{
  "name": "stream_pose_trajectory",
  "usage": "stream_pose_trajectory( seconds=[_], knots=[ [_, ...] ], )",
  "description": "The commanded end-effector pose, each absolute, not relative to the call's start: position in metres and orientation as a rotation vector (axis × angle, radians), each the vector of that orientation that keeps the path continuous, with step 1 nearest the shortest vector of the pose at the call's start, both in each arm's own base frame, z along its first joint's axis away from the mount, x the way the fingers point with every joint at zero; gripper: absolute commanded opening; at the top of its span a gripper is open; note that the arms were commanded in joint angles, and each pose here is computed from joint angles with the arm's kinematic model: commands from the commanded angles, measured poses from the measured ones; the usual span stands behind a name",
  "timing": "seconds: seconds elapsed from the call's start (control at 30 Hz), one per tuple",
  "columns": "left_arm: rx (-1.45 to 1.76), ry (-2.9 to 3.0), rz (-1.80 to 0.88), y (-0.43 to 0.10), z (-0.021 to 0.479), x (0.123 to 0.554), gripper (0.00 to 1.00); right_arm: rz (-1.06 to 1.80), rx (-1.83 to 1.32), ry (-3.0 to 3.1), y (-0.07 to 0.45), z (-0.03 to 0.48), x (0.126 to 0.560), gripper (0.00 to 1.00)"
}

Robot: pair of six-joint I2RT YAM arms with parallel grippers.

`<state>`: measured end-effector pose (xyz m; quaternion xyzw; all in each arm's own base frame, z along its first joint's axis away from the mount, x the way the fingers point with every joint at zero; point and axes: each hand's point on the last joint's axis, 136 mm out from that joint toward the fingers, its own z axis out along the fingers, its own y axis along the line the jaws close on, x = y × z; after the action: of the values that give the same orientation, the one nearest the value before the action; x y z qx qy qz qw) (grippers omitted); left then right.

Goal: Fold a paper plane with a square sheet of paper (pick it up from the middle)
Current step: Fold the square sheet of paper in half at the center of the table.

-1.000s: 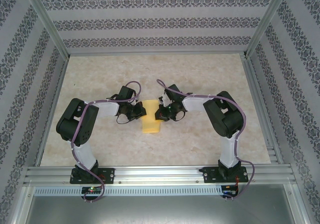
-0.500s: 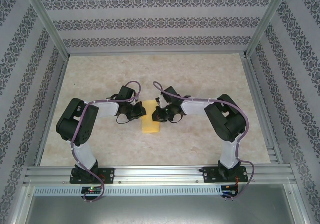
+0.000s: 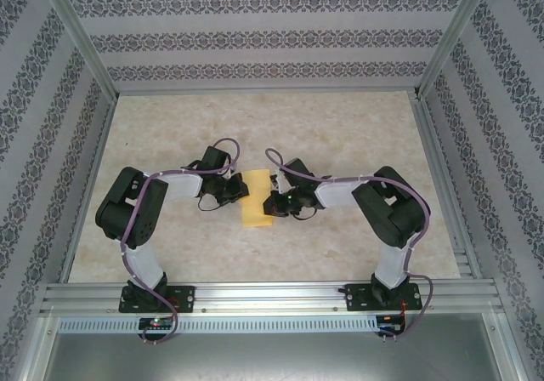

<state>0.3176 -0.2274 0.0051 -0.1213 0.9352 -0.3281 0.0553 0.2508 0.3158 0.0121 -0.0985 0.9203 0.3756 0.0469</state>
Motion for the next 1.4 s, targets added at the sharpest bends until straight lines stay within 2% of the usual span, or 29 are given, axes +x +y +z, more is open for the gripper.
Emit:
stream_pose_trajectory(
  seconds=[0.0,0.17,0.37,0.53,0.73,0.93,1.13,1.3,1.37],
  knots=[
    [-0.538,3.153,-0.512,-0.175,-0.079,0.245,0.0,1.066,-0.281,2.965,0.289,-0.015,0.208,0.0],
    [-0.535,3.15,-0.515,-0.176,-0.078,0.247,0.0,1.071,-0.323,2.954,0.284,-0.01,0.2,0.0],
    [-0.525,3.149,-0.514,-0.176,-0.076,0.248,0.0,1.078,-0.377,2.787,0.306,0.034,0.243,0.0],
    [-0.524,3.147,-0.512,-0.176,-0.075,0.248,0.0,1.092,-0.396,2.798,0.325,0.029,0.258,0.0],
    [-0.521,3.149,-0.511,-0.176,-0.075,0.248,0.0,1.068,-0.393,2.86,0.323,0.008,0.245,0.0],
    [-0.518,3.152,-0.494,-0.175,-0.075,0.251,0.0,1.046,-0.375,2.926,0.301,-0.006,0.213,0.0],
    [-0.492,3.138,-0.51,-0.178,-0.07,0.255,0.0,1.031,-0.318,2.917,0.283,-0.002,0.196,0.0],
    [-0.393,3.08,-0.629,-0.194,-0.049,0.272,0.0,1.01,-0.265,2.769,0.294,0.034,0.229,0.0],
    [-0.336,3.015,-0.71,-0.205,-0.026,0.288,0.04,0.959,-0.207,2.693,0.294,0.053,0.25,0.0]
  ],
)
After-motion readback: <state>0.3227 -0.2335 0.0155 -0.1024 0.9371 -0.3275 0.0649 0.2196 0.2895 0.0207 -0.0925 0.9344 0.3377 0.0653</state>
